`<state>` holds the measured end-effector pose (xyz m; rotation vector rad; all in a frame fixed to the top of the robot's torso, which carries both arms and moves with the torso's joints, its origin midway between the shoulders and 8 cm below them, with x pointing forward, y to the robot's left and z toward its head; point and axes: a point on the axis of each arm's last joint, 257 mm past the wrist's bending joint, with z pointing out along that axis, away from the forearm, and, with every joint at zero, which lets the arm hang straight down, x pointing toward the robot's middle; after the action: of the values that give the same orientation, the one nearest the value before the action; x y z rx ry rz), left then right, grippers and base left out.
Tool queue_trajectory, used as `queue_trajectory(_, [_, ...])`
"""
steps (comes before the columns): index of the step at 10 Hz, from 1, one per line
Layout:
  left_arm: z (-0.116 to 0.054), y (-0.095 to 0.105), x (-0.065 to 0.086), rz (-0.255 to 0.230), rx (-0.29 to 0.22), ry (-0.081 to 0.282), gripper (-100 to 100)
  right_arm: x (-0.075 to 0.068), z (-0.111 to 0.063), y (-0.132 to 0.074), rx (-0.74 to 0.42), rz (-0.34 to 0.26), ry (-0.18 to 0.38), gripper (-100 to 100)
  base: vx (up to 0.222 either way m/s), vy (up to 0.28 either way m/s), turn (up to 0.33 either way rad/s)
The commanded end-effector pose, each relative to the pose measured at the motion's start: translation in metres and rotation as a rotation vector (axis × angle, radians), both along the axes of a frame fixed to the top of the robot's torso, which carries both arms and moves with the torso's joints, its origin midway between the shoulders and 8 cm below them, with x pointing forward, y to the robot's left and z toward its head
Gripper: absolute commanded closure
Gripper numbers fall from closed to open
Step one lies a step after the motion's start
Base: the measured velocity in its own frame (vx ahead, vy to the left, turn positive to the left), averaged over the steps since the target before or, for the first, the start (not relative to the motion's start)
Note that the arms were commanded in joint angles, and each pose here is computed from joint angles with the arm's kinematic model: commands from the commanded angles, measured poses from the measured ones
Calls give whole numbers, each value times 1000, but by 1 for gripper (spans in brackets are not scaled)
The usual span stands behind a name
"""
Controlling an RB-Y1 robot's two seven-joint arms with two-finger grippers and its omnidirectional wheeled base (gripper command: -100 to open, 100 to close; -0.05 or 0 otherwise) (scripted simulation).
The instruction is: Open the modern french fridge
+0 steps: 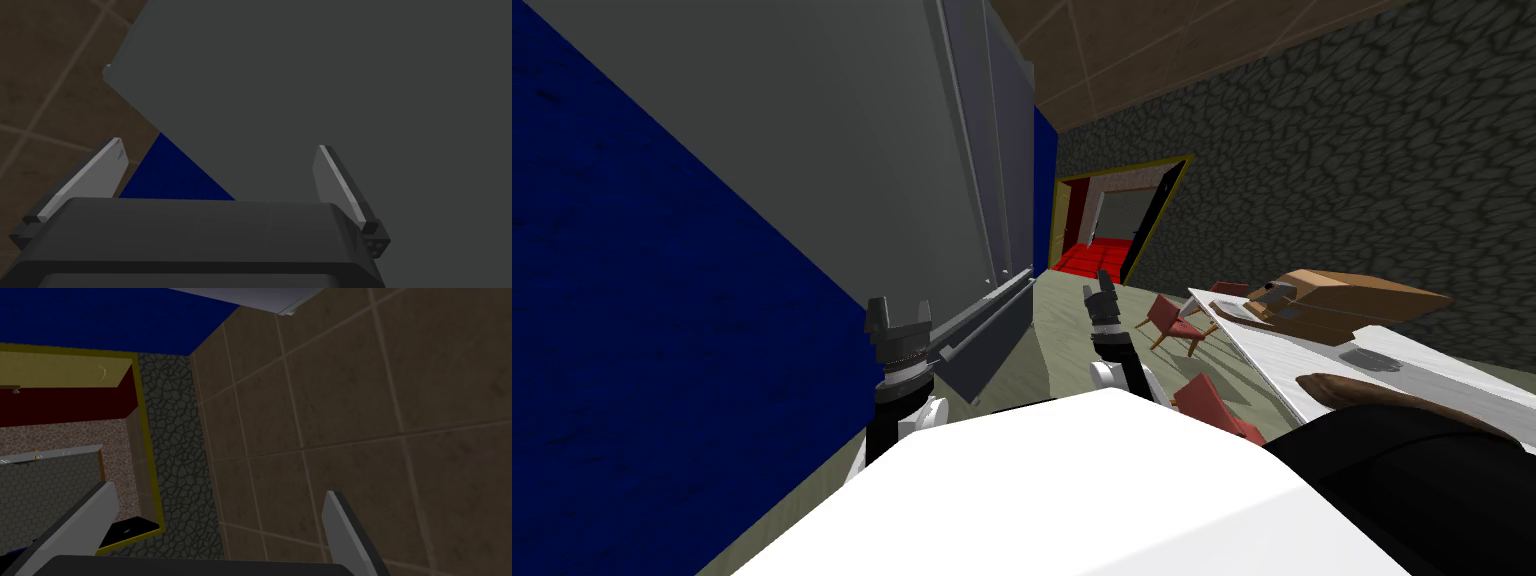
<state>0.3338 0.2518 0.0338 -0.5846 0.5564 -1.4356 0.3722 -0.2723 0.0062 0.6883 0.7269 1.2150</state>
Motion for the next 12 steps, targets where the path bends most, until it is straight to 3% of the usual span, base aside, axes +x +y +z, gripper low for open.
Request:
queue_trajectory(1, [0,0,0,0,0,0,0,0,0,0,0,0,0,0,0,0,0])
queue_trajectory(9, [0,0,0,0,0,0,0,0,0,0,0,0,0,0,0,0,0])
queue_trajectory(10, [-2,-3,1,-21,25,5,-100,0,0,0,0,0,0,0,57,-31,-14])
queue_trajectory(12, [-5,-6,2,-47,40,11,-100,0,0,0,0,0,0,0,123,-57,-18])
